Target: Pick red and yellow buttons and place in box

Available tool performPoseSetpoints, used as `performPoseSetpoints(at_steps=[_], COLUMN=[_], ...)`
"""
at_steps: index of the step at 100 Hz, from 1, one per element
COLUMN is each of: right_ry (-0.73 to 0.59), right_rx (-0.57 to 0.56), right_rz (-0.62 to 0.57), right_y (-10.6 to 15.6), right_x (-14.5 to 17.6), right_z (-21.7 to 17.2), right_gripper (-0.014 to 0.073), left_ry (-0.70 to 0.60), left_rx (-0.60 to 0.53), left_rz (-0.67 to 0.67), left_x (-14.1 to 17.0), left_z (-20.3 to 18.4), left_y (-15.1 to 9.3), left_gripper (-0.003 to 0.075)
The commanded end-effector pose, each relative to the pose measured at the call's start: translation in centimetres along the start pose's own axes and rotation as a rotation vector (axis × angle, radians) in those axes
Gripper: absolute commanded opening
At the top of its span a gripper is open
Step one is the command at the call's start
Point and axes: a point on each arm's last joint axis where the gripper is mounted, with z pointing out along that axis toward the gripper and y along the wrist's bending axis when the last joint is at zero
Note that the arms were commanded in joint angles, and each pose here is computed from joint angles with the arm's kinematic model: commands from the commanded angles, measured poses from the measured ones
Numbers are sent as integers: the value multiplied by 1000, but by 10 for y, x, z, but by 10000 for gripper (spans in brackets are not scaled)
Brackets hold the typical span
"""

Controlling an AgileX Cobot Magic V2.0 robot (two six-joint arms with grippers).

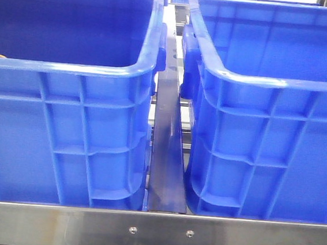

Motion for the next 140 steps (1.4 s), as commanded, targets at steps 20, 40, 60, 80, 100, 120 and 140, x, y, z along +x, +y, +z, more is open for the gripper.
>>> performPoseSetpoints(at_steps=[20,40,60,80,100,120,140], right_ry=[2,10,40,157,208,267,379], right_rx=[-17,-64,-201,-399,-677,-855,-904], right_rz=[31,94,268,333,381,468,501], right_y=[5,9,22,42,65,76,78], right_x=[-13,-13,-14,-15,-20,-19,-8], right_z=[15,14,19,50,78,103,125], right_gripper=[73,536,598,598,598,598,598], left_ry=[-127,-127,-127,-127,-127,-127,-127], left_rx=[6,6,6,6,6,6,6], left_rz=[-5,-5,-5,-5,-5,-5,-5], left_x=[-15,-15,-15,-15,-15,-15,-15], left_z=[-20,-20,-20,-20,-20,-20,-20], left_y=[6,6,6,6,6,6,6], left_gripper=[-19,-19,-19,-19,-19,-19,-19])
